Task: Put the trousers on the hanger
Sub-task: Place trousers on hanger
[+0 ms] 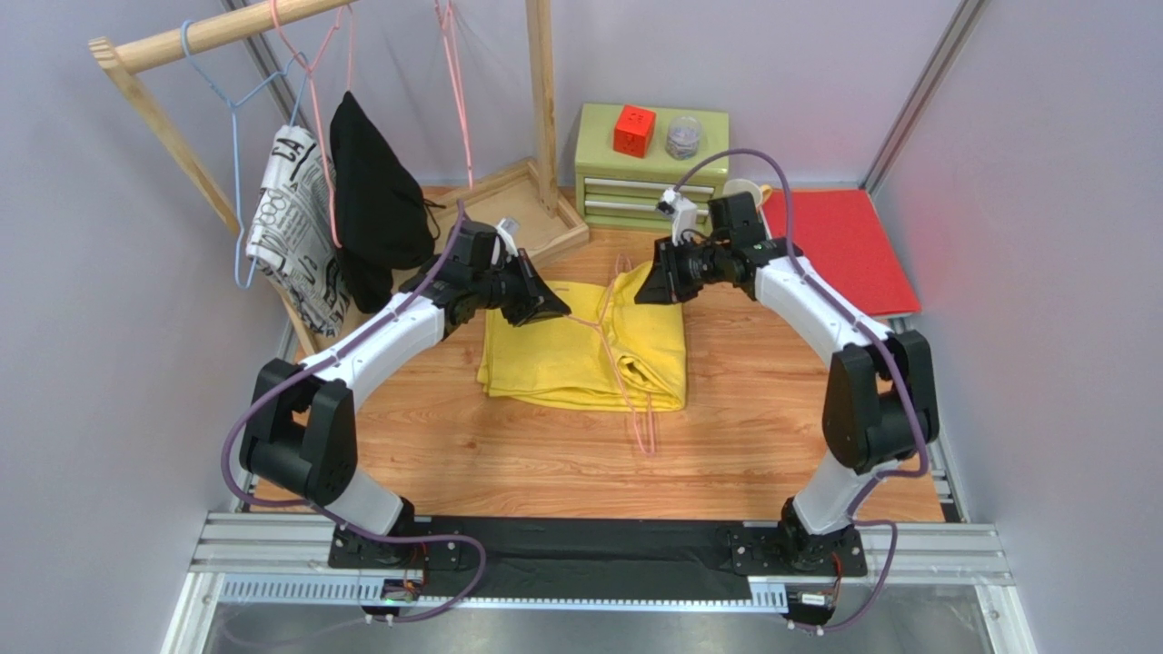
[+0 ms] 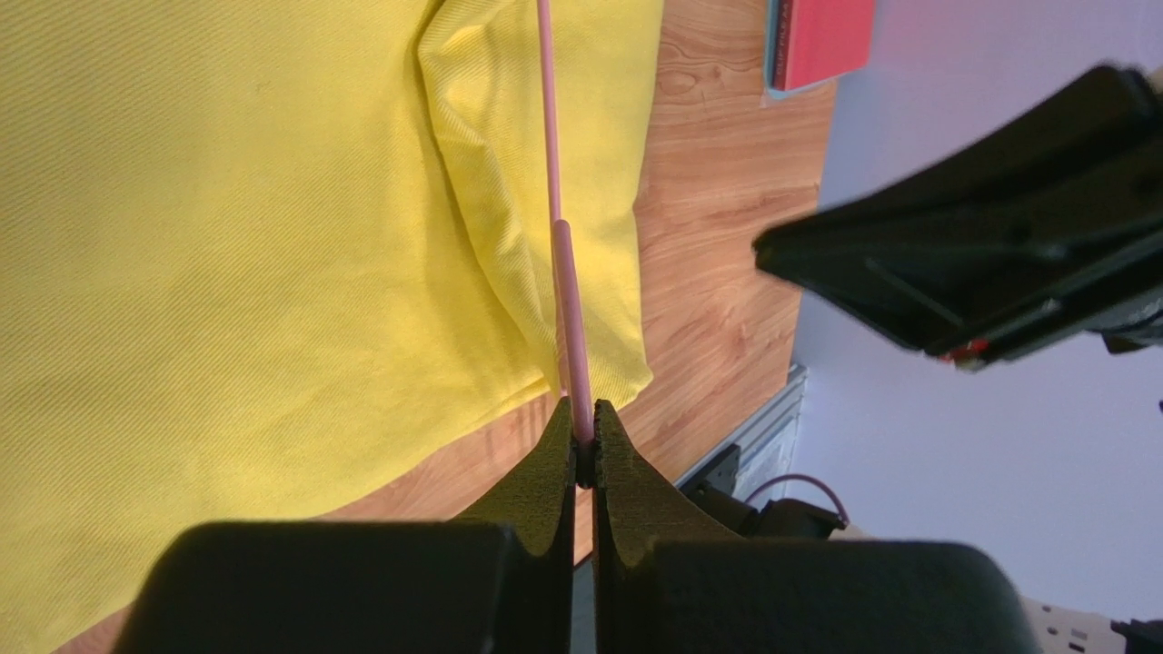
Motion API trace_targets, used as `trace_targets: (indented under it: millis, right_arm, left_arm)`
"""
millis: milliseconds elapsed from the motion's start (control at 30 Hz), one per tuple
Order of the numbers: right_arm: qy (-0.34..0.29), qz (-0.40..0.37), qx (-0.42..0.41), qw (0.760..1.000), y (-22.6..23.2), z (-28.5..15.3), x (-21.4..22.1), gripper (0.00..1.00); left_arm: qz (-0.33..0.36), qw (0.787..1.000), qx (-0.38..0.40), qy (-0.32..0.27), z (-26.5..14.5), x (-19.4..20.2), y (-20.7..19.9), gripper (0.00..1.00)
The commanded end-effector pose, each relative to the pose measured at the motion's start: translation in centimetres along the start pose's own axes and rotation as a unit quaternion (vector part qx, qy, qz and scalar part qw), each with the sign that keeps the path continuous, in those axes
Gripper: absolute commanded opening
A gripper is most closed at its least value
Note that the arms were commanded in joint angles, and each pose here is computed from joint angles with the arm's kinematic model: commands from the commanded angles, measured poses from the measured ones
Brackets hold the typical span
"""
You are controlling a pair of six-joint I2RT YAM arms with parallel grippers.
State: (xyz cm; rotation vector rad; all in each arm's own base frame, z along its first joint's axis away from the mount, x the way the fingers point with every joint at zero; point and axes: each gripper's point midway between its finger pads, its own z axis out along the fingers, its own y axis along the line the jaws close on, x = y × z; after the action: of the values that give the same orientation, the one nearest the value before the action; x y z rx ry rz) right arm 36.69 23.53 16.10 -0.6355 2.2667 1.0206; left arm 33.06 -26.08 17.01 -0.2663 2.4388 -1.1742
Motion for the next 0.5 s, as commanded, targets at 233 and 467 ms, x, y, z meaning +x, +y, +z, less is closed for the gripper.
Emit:
trace_targets:
  millis: [233,467]
  right_arm:
    - [0.159,0.042,-0.05,0.985,2.5,5.5,13.1,0.1]
    - [0.191,0.033,0.025,0.981,-0.5,6.8,15.3,0.23]
  left_arm:
    - [0.019,0.999,0.041,-0.015,-1.1,-1.2,-3.0,0.0]
    - [0.023,0.999,0.037,-0.018,-1.2,-1.4,-3.1,0.0]
